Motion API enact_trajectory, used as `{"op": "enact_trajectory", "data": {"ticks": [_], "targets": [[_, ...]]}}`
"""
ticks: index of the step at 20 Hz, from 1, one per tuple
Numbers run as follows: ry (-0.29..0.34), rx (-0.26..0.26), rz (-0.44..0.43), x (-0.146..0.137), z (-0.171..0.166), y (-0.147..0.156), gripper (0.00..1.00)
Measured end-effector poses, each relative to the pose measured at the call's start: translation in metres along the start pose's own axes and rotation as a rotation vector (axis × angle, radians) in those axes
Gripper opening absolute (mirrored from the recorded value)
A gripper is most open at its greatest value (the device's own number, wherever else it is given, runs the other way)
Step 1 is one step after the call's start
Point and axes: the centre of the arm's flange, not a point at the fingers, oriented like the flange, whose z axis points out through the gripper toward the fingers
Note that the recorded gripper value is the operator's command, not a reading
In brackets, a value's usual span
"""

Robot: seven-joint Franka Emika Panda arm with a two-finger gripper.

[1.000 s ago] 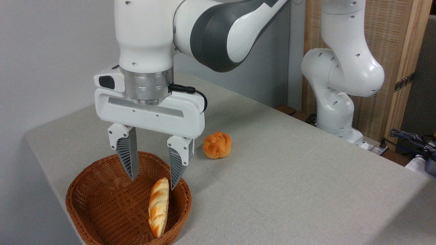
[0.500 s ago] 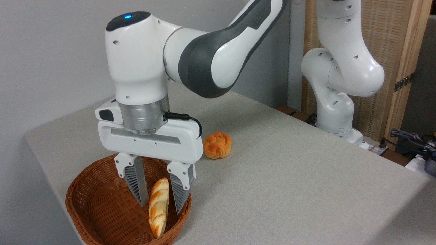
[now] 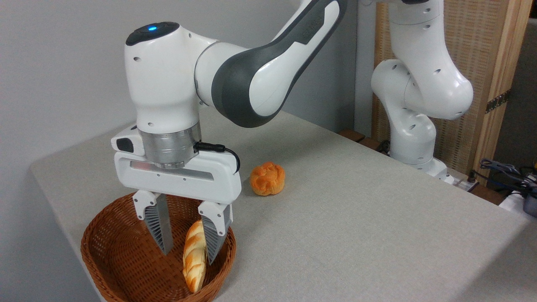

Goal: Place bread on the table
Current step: 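Close the gripper on the middle of the baguette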

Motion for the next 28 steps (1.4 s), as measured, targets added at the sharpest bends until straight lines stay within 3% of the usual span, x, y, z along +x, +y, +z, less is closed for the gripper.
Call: {"op": "enact_trajectory", "data": {"ticks": [4, 28], "targets": [[0.009, -0.009, -0.006, 0.0013, 0.0009, 0.0008, 0.06], [0.016, -0.008, -0.005, 0.0024, -0.0021, 0.0002, 0.02]]}}
